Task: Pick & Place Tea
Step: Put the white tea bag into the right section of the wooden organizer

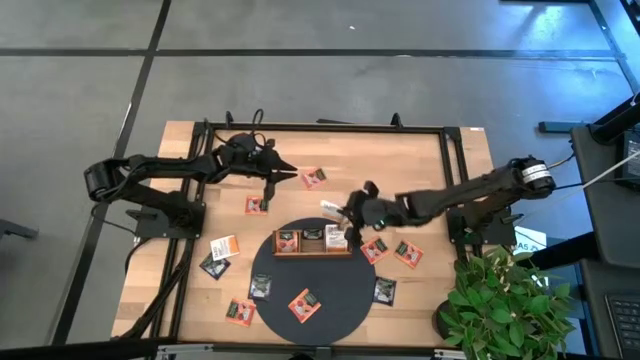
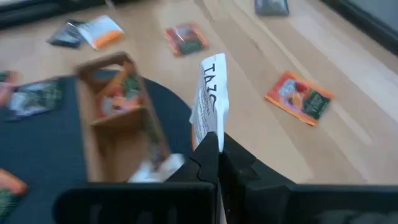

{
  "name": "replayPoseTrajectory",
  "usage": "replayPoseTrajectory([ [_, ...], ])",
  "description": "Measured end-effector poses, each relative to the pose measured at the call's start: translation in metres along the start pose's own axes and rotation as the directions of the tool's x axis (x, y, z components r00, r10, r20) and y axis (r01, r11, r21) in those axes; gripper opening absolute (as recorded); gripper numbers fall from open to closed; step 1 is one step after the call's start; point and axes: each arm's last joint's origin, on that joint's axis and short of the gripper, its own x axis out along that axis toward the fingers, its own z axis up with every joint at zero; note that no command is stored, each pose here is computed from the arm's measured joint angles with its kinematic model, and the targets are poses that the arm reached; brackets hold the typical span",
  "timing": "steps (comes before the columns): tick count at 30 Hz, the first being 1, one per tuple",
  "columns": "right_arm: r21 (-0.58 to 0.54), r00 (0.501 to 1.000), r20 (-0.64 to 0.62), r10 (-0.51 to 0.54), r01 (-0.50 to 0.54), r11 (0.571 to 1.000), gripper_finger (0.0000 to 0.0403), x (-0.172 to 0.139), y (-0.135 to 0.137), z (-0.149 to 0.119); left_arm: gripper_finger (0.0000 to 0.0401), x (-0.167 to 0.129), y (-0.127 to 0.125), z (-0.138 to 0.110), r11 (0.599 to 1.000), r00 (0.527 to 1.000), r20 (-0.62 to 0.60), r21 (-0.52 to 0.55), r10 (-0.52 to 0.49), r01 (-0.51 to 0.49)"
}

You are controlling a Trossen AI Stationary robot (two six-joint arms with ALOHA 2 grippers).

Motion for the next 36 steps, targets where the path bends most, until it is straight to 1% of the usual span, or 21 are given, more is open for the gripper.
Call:
replayPoseTrajectory([
  [4,-0.011,0.999,0.000,0.049,-0.049,0.999,0.0004,-0.018,0.020,-0.007,0.0077,0.000,0.000,0.002,1.000,1.000,0.015,0.005,0.001,-0.001],
  [7,-0.010,0.996,-0.012,0.092,-0.092,0.996,0.0004,-0.024,0.032,-0.020,0.0077,0.000,-0.001,0.002,1.000,1.000,0.015,0.006,-0.004,0.004],
  [9,0.019,0.995,-0.009,0.103,-0.103,0.995,0.0004,-0.025,0.035,-0.031,0.0077,0.001,-0.002,0.002,1.000,1.000,0.020,0.010,-0.008,0.007],
  [12,0.036,0.996,0.006,0.087,-0.087,0.996,0.0004,-0.022,0.033,-0.051,0.0077,0.001,-0.004,0.003,1.000,1.000,0.024,0.015,-0.015,0.014],
  [15,0.047,0.993,0.058,0.106,-0.108,0.993,0.0004,-0.020,0.028,-0.065,0.0077,0.002,-0.006,0.003,1.000,0.999,0.026,0.019,-0.021,0.021],
  [18,-0.005,0.986,0.083,0.142,-0.142,0.990,0.0004,-0.018,0.022,-0.078,0.0077,0.002,-0.006,0.003,1.000,0.999,0.026,0.019,-0.022,0.022],
  [21,-0.020,0.978,0.105,0.178,-0.177,0.984,0.0004,-0.017,0.018,-0.087,0.0077,0.002,-0.006,0.003,1.000,0.999,0.026,0.019,-0.022,0.021],
  [25,-0.051,0.971,0.121,0.208,-0.203,0.978,0.0004,-0.018,0.019,-0.087,0.0077,0.002,-0.006,0.003,1.000,0.999,0.026,0.020,-0.022,0.021],
  [29,-0.113,0.960,0.117,0.256,-0.243,0.963,0.0004,-0.018,0.026,-0.075,0.0077,0.002,-0.006,0.005,1.000,0.999,0.037,0.024,-0.020,0.019],
  [33,-0.144,0.978,0.028,0.209,-0.203,0.969,0.0004,-0.011,0.029,-0.077,0.0077,0.002,-0.006,0.005,1.000,0.999,0.037,0.024,-0.020,0.019],
  [36,-0.159,0.982,0.009,0.191,-0.187,0.969,0.0004,-0.005,0.032,-0.078,0.0077,0.002,-0.006,0.005,1.000,0.999,0.038,0.025,-0.020,0.019],
])
